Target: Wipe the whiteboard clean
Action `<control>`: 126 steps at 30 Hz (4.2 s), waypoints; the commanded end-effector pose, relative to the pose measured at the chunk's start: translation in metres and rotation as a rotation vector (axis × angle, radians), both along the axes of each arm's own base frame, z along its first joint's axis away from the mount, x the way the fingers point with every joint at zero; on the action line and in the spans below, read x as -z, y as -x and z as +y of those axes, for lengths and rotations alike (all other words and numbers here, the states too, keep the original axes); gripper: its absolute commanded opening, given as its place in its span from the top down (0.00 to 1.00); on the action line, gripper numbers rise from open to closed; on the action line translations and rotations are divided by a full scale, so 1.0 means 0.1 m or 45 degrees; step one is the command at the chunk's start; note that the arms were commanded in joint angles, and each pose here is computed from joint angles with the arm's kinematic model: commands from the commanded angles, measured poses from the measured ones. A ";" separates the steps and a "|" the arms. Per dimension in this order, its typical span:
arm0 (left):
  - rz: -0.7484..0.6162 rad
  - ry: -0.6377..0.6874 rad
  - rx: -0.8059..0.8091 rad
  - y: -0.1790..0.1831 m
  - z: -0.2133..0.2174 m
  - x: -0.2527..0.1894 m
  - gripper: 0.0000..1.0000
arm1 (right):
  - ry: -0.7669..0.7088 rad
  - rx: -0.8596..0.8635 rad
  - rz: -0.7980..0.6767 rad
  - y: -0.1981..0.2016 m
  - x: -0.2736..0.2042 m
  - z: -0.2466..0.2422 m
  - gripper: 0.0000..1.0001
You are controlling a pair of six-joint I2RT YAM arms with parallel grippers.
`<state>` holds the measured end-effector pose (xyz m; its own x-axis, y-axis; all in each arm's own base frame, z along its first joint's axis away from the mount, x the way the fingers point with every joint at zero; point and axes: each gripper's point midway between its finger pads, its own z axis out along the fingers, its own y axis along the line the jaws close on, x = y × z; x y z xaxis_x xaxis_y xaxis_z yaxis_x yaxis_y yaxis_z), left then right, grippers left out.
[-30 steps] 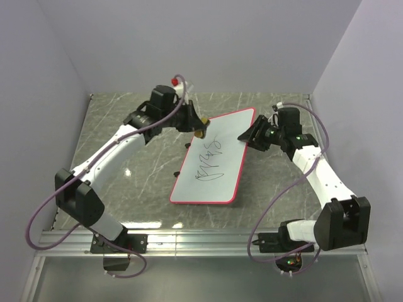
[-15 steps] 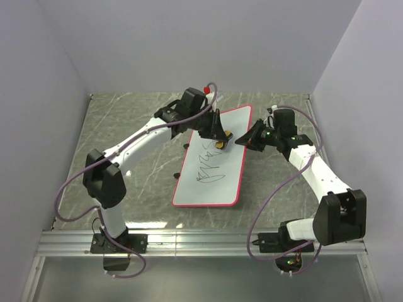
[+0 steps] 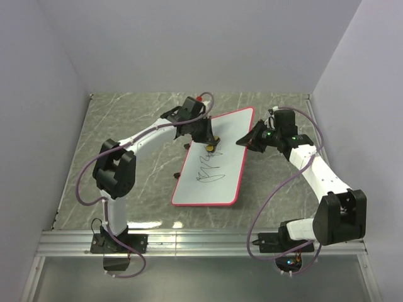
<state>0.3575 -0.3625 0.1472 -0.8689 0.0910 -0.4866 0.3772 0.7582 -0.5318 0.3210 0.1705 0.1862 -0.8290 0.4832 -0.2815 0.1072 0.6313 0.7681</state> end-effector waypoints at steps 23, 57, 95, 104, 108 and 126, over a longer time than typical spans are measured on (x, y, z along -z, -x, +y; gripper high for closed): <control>-0.054 0.271 0.032 -0.04 -0.44 -0.34 1.00 | 0.033 -0.156 -0.151 0.05 -0.21 0.10 1.00; 0.073 0.075 -0.076 -0.12 0.13 0.16 1.00 | 0.031 -0.138 -0.132 0.01 -0.17 0.13 1.00; 0.191 0.058 -0.354 0.13 0.68 0.49 1.00 | 0.039 -0.153 -0.127 0.08 -0.15 0.15 1.00; 0.124 0.251 -0.149 0.81 -0.23 -0.29 1.00 | -0.001 -0.152 -0.116 -0.05 -0.21 0.21 1.00; 0.132 0.303 -0.140 0.97 -0.30 -0.44 1.00 | -0.028 -0.148 -0.094 -0.08 -0.19 0.24 1.00; 0.244 0.087 -0.446 0.72 0.96 0.78 1.00 | -0.015 -0.166 -0.078 -0.07 -0.17 0.25 1.00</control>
